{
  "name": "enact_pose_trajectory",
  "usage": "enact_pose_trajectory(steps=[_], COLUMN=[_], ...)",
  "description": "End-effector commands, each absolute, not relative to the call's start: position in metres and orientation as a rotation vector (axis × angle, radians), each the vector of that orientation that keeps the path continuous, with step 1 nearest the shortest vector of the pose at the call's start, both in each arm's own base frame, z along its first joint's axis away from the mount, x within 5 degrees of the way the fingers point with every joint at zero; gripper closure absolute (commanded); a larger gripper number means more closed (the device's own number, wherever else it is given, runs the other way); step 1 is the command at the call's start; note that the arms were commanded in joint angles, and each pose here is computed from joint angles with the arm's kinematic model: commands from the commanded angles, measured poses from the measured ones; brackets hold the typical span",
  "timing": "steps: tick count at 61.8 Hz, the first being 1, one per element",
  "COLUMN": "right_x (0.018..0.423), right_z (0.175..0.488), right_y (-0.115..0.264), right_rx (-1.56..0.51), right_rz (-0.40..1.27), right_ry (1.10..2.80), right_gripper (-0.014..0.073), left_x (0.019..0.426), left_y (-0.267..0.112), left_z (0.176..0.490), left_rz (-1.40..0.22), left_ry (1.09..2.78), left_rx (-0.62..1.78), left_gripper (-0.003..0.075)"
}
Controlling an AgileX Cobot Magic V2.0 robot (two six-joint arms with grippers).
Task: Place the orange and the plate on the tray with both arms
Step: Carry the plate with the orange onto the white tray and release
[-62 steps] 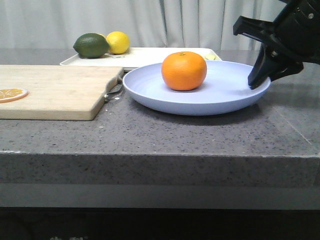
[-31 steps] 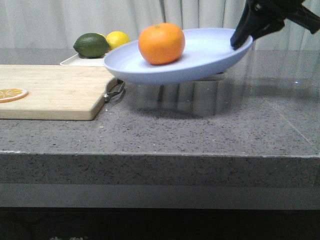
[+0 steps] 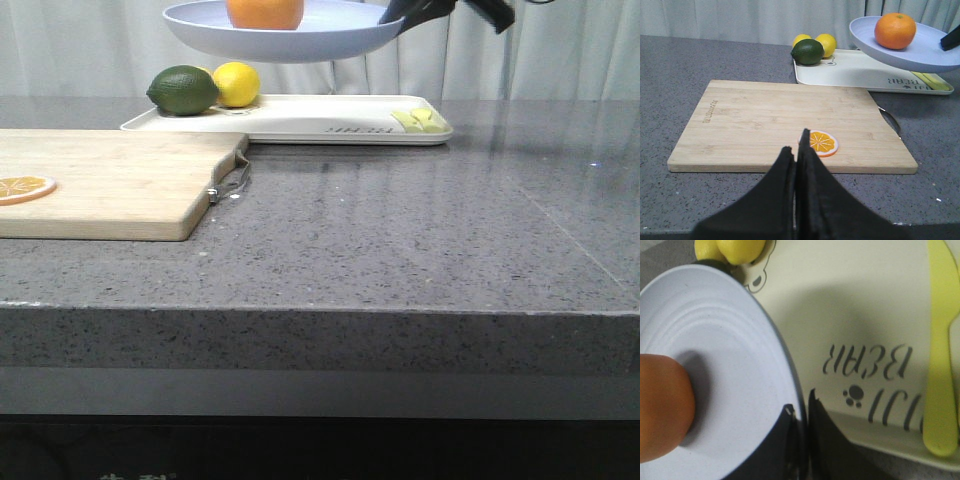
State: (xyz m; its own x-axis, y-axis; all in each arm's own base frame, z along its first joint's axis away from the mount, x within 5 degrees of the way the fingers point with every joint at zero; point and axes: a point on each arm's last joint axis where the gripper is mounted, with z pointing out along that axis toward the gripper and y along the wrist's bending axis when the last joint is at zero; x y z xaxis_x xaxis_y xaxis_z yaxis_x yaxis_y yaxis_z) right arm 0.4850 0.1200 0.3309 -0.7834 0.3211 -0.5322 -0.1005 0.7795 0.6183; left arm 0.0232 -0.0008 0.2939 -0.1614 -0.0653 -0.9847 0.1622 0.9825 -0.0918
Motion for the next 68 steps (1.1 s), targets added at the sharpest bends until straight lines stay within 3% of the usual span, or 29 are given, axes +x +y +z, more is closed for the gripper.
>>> enact_pose_trajectory(steps=[1, 15, 31, 50, 68], right_x=[0.488, 0.529, 0.547, 0.552, 0.551], right_z=[0.377, 0.347, 0.322, 0.327, 0.322], right_y=[0.123, 0.126, 0.116, 0.113, 0.111], right_rx=[0.207, 0.274, 0.362, 0.437, 0.412], right_rz=[0.974, 0.974, 0.899, 0.93, 0.867], right_ry=[2.134, 2.073, 2.055, 1.96, 2.013], right_gripper=[0.0704, 0.0704, 0.0704, 0.0704, 0.0704], left_x=[0.023, 0.023, 0.023, 0.023, 0.023], left_y=[-0.002, -0.002, -0.002, -0.002, -0.002], left_z=[0.308, 0.308, 0.308, 0.308, 0.308], left_rz=[-0.224, -0.224, -0.224, -0.224, -0.224], left_ry=[1.63, 1.63, 1.63, 1.63, 1.63], left_rx=[0.064, 0.064, 0.064, 0.064, 0.064], left_gripper=[0.0738, 0.0738, 0.0738, 0.0738, 0.0738])
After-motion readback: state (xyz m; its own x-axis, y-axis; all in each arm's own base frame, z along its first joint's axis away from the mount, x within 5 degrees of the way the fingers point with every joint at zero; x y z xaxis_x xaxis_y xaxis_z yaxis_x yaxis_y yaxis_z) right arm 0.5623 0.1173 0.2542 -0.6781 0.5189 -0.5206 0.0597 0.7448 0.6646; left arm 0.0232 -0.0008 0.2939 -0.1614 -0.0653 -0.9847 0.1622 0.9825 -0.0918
